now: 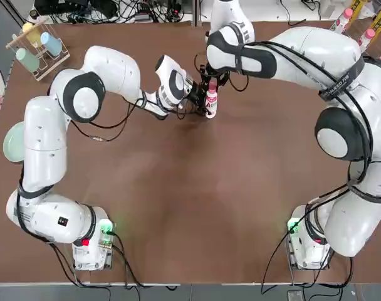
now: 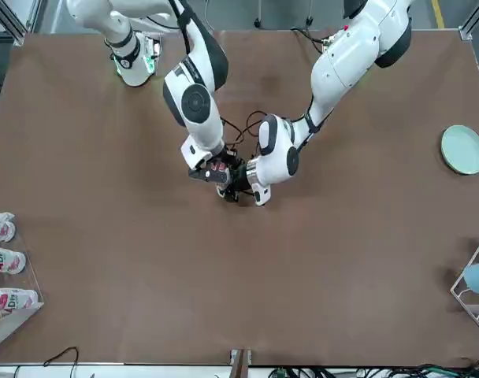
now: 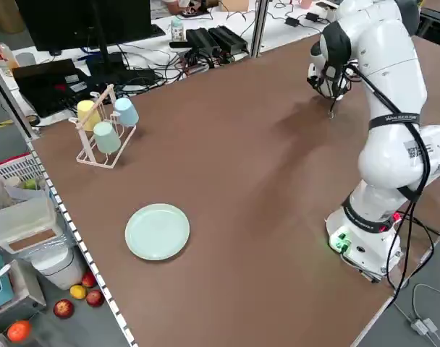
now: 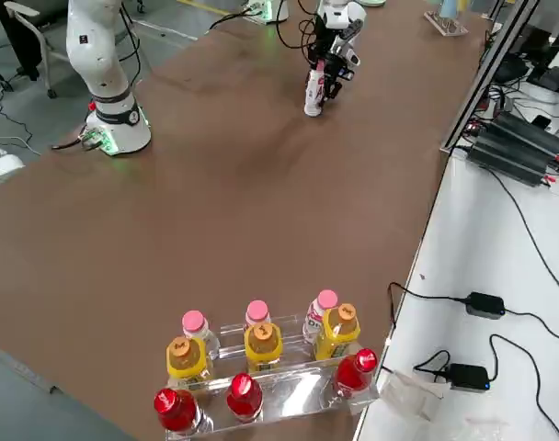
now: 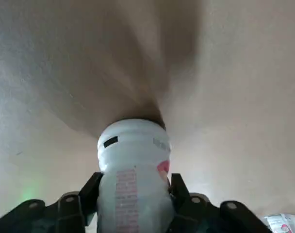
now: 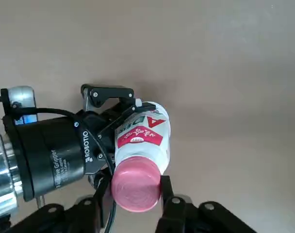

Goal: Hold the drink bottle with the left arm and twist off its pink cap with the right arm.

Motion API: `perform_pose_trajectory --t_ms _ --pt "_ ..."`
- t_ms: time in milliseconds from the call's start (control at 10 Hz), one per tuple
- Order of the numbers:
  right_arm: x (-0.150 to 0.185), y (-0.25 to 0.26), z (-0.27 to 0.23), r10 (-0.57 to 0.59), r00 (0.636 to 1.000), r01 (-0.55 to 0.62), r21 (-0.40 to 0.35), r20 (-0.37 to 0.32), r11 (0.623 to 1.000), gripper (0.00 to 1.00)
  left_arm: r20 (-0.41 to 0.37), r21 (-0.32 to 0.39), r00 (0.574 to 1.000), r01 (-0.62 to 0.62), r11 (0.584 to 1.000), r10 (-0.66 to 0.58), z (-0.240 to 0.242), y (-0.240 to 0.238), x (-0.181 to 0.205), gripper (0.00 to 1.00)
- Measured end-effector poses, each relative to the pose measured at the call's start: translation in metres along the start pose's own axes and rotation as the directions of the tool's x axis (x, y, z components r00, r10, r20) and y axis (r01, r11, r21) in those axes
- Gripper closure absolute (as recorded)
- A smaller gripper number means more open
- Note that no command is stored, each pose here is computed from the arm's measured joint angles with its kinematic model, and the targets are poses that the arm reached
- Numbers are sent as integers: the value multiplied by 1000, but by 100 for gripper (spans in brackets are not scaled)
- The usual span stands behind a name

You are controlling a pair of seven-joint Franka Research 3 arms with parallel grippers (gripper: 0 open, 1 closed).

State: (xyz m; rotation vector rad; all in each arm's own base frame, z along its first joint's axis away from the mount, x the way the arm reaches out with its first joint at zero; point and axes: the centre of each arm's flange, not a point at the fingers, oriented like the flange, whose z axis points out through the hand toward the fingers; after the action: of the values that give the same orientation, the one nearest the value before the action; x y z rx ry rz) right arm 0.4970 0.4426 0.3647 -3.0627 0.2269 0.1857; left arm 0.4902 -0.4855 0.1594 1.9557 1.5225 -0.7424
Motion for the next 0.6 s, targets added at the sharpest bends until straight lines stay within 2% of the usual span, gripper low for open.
perform_pose_trajectory --t_ms 600 --pt "-5 -6 0 -71 997 70 -14 -31 997 56 1 1 1000 8 1000 -8 -1 0 1 37"
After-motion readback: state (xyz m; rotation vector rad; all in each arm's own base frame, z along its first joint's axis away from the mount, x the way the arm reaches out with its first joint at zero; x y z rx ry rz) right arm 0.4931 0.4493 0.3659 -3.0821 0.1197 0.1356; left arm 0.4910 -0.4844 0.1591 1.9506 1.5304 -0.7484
